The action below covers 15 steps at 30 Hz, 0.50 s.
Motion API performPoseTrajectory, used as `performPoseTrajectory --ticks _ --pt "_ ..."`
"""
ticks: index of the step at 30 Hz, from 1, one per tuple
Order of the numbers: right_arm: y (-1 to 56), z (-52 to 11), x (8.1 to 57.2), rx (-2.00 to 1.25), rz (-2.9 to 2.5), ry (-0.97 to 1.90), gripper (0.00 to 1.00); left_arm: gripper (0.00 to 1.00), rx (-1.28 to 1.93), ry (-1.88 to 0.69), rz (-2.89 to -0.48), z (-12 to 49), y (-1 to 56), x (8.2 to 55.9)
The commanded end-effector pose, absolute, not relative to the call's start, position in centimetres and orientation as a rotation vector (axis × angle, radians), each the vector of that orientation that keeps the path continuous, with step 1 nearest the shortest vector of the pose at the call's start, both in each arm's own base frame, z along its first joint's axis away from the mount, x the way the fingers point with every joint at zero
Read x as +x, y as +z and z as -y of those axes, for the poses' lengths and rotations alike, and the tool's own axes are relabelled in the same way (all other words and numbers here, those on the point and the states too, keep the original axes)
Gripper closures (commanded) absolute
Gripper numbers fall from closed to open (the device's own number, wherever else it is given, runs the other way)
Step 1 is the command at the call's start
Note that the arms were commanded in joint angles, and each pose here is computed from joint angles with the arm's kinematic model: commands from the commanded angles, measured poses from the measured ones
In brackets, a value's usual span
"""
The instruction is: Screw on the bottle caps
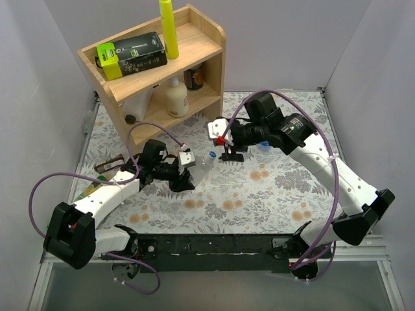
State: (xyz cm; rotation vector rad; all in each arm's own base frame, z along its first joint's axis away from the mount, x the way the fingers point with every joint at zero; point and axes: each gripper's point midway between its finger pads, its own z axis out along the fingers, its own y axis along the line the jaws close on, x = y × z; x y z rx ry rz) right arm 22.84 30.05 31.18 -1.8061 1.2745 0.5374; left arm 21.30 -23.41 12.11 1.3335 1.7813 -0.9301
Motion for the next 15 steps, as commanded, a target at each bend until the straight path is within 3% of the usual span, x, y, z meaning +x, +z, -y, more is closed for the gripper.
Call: performPoseTrajectory --ticks 1,15 --pt "31.8 -30.9 19.5 -1.909 -0.983 0.623 0.21 1.00 1.498 -0.828 -1.734 21.8 11.7 20.3" --pt "28.9 -29.6 16.9 -2.055 -0.889 0.615 0.28 1.00 1.539 -0.823 -1.704 23.1 12.8 20.1"
